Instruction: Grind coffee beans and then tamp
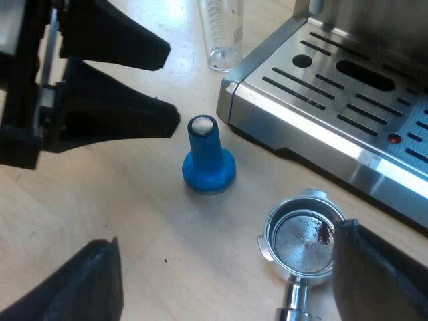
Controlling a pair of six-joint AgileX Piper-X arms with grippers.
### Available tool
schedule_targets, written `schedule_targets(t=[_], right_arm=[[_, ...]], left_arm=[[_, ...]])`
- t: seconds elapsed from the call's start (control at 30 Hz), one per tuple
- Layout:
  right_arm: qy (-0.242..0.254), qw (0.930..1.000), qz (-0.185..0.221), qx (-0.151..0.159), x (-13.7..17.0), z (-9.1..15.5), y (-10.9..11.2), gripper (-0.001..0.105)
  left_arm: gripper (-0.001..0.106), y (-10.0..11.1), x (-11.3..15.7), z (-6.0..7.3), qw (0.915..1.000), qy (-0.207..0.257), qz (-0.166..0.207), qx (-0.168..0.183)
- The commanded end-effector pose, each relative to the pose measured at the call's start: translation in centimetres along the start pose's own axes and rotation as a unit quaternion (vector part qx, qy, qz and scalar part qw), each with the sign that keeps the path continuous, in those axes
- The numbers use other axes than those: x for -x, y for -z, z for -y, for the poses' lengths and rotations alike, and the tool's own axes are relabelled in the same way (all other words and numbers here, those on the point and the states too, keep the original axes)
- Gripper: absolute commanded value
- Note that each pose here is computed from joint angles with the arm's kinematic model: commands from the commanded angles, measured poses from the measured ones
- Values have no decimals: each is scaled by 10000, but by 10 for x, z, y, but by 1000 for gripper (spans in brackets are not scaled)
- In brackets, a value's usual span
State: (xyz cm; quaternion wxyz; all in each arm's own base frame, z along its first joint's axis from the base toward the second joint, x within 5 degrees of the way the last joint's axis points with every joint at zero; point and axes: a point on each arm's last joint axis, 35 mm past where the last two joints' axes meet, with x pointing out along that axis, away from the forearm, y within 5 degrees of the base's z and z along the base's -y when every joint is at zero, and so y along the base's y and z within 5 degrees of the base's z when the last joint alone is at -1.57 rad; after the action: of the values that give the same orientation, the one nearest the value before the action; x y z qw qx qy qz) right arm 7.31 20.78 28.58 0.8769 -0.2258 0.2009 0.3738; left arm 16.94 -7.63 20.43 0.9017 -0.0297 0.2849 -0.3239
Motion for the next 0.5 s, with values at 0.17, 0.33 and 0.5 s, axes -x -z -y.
schedule_targets(t=[0.17, 0.33, 0.5], right_arm=[[31, 9999, 108, 18, 2, 2, -4, 66], [31, 9999, 108, 18, 2, 2, -4, 66], [31, 9999, 108, 18, 2, 2, -4, 66]], left_arm=[[66, 4, -16, -6, 9999, -49, -109, 32], [66, 7, -28, -10, 9998, -54, -175, 56], [66, 13, -44, -17, 9996, -59, -251, 83]])
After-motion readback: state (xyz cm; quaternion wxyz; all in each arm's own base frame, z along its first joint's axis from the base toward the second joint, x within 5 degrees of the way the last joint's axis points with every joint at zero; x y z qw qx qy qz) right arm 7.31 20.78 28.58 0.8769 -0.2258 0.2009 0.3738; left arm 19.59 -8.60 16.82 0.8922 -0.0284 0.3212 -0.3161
